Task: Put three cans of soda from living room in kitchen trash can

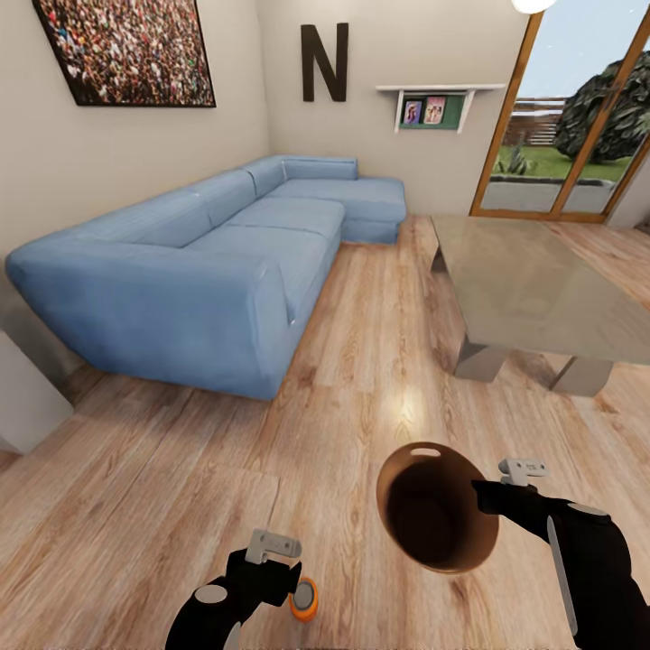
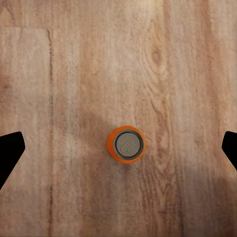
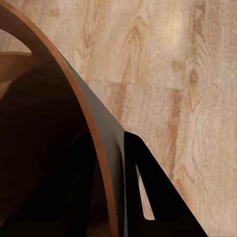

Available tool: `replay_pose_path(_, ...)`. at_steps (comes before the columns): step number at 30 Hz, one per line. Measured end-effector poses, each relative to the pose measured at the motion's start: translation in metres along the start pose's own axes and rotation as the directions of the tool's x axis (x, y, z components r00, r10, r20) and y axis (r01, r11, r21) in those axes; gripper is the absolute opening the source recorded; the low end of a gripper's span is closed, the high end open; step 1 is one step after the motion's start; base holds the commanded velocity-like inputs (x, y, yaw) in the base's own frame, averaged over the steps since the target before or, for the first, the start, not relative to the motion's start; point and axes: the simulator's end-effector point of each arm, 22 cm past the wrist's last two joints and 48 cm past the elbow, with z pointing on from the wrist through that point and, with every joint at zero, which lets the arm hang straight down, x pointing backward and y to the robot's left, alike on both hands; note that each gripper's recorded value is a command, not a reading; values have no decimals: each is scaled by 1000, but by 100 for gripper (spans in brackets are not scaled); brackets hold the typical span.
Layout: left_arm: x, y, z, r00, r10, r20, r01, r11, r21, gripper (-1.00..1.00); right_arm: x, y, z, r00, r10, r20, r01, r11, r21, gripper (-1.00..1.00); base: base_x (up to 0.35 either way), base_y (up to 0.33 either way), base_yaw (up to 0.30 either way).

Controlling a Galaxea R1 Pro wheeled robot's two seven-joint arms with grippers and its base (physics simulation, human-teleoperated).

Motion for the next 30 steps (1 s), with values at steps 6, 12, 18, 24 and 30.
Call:
replay_pose_path(6, 3, 0, 2, 1000, -2, -9, 2, 1000, 1, 100, 3, -1, 3, 1000, 0, -8, 0, 1000, 2, -100, 0, 0, 0)
replay_pose_path(12, 7, 0, 5, 1000, -4, -19, 4, 1000, 2, 100, 7, -2, 6, 1000, 2, -17, -2, 1000, 2, -100, 0, 0, -39)
replay_pose_path(18, 10, 0, 7, 1000, -6, -28, 7, 1000, 4, 100, 11, -3, 9, 1000, 3, -28, -3, 1000, 5, -100, 0, 0, -91)
replay_pose_path(24, 13, 0, 9, 999, -8, -37, 9, 1000, 5, 100, 15, -4, 12, 999, 2, -37, -2, 1000, 8, -100, 0, 0, -91)
replay_pose_path(30, 17, 0, 11, 999, -10, -45, 11, 1000, 6, 100, 18, -4, 14, 999, 4, -46, -4, 1000, 7, -100, 0, 0, -18)
